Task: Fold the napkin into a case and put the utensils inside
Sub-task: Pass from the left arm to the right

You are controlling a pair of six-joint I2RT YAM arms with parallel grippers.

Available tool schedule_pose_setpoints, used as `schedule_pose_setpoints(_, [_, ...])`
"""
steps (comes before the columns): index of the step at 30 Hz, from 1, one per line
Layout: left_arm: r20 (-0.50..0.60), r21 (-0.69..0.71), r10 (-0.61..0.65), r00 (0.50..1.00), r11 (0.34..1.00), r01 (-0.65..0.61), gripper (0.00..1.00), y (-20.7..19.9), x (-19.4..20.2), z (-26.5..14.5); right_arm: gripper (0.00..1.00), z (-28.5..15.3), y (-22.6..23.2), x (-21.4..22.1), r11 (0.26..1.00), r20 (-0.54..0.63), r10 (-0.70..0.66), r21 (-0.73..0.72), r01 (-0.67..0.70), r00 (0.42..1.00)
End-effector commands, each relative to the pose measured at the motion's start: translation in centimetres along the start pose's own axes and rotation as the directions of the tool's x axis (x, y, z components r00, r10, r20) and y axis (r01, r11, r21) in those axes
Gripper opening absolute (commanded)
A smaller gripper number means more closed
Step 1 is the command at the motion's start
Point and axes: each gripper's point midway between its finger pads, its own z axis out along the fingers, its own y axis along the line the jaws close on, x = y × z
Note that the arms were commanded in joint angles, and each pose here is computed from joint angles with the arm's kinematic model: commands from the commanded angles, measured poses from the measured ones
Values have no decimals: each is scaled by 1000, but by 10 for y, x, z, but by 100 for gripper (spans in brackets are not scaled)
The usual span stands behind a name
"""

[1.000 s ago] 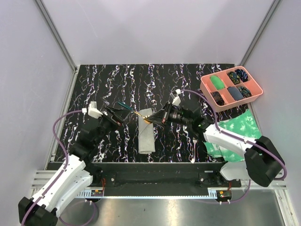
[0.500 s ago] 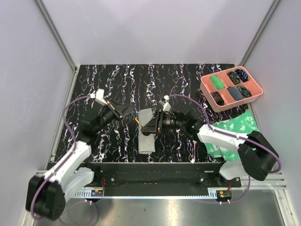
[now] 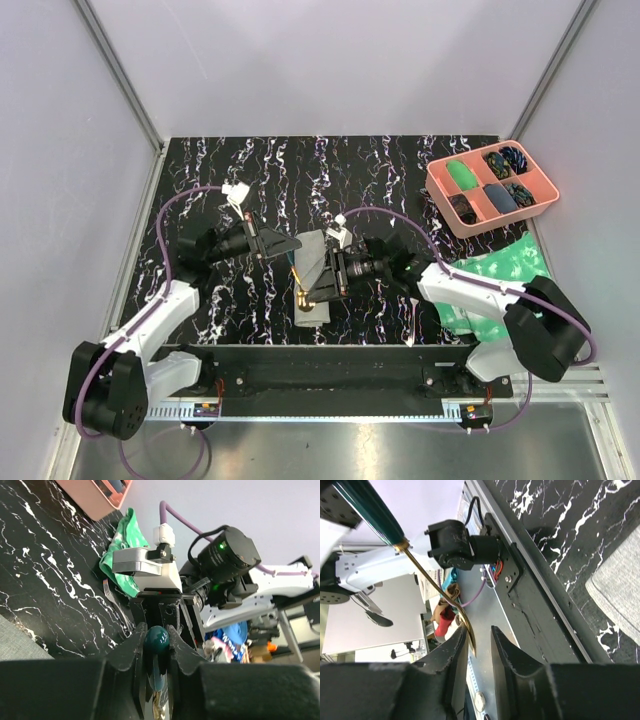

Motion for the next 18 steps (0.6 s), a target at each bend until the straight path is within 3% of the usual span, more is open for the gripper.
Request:
schedule_pose_setpoints(1, [-76, 78, 82, 994, 994, -76, 0, -18, 1, -3, 31, -8, 7, 10, 998, -20, -53, -22, 53, 998])
schedule_pose_setpoints(12, [-32, 110, 37, 999, 993, -33, 0, -18, -5, 1, 26, 3, 16, 12, 995, -42, -44, -88, 40, 998])
schedule_pose_setpoints(14, [-34, 121, 28, 999, 992, -24, 0, -19, -5, 2, 5, 8, 15, 10, 993, -39, -38, -110, 34, 999])
schedule_pose_setpoints(15, [-27, 132, 36, 999, 991, -32, 0, -21, -5, 2, 0, 10, 14, 11, 993, -45, 0, -114, -5, 999])
schedule_pose_setpoints(16, [-27, 127, 28, 999, 992, -24, 3, -20, -5, 3, 0, 11, 13, 10, 993, -32, 16, -115, -19, 999])
schedule_pose_setpoints(17, [-28, 109, 25, 999, 994, -22, 15, -15, -4, 3, 0, 10, 0, 15, 994, -23, 69, -81, -71, 997])
schedule_pose_setpoints(18, [-19, -12, -71, 997, 997, 70, 38, 7, -6, 5, 0, 9, -6, 12, 989, 27, 138, -51, -136, 990])
